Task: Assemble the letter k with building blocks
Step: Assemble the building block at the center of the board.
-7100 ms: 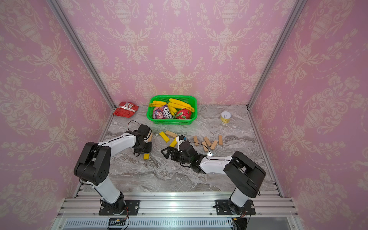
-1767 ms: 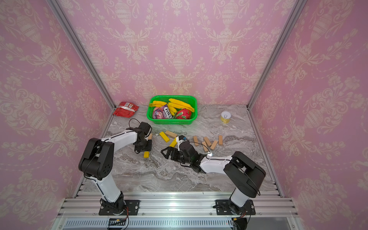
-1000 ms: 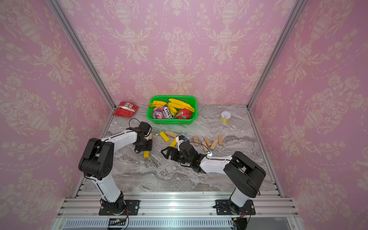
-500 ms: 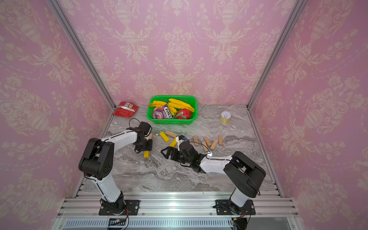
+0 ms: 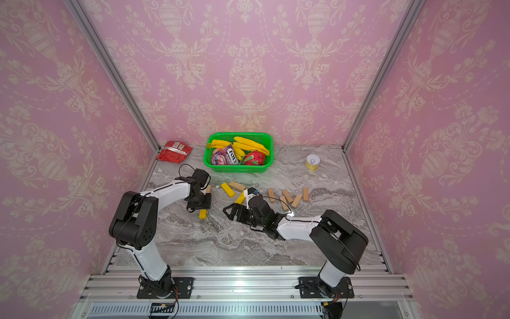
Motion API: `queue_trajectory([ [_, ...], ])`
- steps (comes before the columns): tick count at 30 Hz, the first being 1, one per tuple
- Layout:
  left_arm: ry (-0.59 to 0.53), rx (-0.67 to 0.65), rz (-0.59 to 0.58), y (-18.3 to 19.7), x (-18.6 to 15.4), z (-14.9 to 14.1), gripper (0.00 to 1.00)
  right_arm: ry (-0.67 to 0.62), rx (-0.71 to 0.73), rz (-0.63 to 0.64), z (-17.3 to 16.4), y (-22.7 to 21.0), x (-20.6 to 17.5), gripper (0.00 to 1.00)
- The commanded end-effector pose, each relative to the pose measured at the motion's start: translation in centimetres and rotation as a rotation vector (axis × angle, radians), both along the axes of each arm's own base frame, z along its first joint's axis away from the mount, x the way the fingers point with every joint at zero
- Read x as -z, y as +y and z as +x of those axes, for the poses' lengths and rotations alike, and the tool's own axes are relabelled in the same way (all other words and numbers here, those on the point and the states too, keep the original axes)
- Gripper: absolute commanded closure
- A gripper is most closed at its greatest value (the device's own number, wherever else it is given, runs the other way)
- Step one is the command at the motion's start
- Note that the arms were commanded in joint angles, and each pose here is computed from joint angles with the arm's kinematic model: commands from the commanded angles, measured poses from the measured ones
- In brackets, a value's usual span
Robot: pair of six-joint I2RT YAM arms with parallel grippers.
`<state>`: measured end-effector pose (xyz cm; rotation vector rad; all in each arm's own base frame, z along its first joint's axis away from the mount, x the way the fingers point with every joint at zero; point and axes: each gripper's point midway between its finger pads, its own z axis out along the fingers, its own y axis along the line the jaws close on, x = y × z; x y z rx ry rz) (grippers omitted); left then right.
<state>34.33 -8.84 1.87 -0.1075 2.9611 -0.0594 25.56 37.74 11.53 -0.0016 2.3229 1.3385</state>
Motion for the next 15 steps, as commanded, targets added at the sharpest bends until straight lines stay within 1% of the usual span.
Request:
queue_trajectory([
  [1, 0.037, 0.022, 0.021, 0.0, 0.9, -0.4, 0.53, -0.002, -0.004, 0.016, 0.4, 0.4, -0.2, 0.0],
  [7, 0.016, 0.024, 0.02, -0.1, 0.1, -0.4, 0.53, -0.007, -0.006, 0.017, 0.4, 0.5, -0.3, 0.0],
  [11, -0.024, 0.032, 0.021, -0.2, -1.1, -0.3, 0.53, -0.006, -0.006, 0.017, 0.5, 0.5, -0.3, 0.0],
  [15, -0.006, 0.031, 0.022, -0.3, -0.7, -0.3, 0.53, -0.008, -0.006, 0.024, 0.4, 0.4, -0.4, 0.0],
])
